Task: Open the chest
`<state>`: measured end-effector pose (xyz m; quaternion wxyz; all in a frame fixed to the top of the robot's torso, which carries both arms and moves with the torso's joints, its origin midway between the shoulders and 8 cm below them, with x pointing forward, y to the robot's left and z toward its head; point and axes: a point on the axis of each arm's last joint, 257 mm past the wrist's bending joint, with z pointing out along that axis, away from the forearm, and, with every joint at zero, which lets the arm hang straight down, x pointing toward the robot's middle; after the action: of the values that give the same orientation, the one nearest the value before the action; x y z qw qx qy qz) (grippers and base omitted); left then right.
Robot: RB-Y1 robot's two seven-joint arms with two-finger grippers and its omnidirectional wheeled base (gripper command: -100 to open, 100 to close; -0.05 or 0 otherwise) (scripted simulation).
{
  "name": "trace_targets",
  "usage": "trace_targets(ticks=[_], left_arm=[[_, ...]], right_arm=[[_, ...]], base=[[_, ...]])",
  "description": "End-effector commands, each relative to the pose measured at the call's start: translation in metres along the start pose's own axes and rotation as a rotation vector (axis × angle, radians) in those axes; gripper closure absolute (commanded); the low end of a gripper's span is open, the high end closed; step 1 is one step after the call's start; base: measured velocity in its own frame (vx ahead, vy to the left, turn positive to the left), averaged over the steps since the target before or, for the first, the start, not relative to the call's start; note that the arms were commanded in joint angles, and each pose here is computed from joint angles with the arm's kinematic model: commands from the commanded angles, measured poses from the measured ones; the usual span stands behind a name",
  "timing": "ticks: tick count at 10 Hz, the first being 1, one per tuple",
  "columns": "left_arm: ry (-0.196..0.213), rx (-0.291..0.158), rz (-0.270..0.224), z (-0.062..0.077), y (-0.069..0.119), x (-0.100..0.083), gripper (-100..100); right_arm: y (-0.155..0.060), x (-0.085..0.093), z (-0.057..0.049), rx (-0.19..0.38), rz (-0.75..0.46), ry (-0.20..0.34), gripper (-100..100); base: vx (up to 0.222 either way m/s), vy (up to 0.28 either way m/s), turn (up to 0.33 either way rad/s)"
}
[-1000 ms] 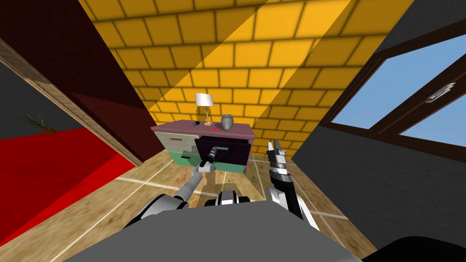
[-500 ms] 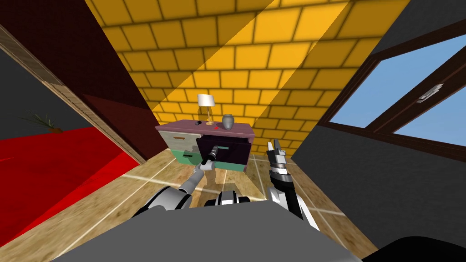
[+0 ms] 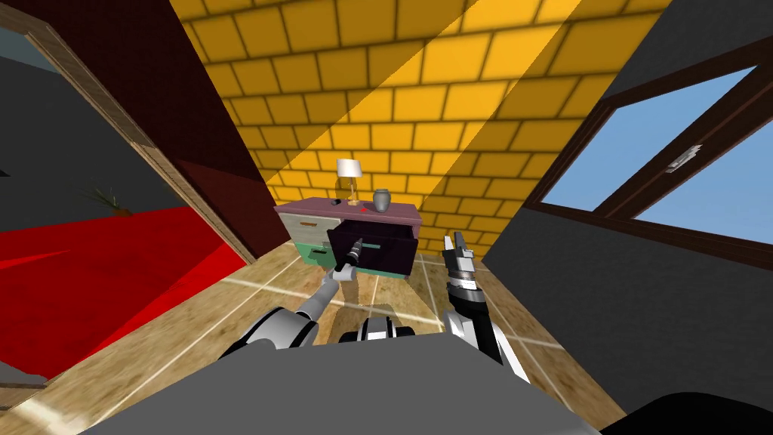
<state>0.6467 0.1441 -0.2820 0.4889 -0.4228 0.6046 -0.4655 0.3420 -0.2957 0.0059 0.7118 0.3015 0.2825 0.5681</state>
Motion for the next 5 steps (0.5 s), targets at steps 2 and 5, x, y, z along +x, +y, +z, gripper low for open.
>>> trace_targets(ticks=[2, 5], left_arm=[[0.036, 0.013, -0.003, 0.008, -0.017, 0.001, -100], [0.076, 0.022, 0.006, 0.017, -0.035, 0.002, -100]], right_arm=[[0.000, 0.000, 0.000, 0.000, 0.000, 0.000, 0], [0.000, 0.000, 0.000, 0.000, 0.000, 0.000, 0]], base=[[0.020, -0.078, 0.094], [0.003, -0.057, 0.120]])
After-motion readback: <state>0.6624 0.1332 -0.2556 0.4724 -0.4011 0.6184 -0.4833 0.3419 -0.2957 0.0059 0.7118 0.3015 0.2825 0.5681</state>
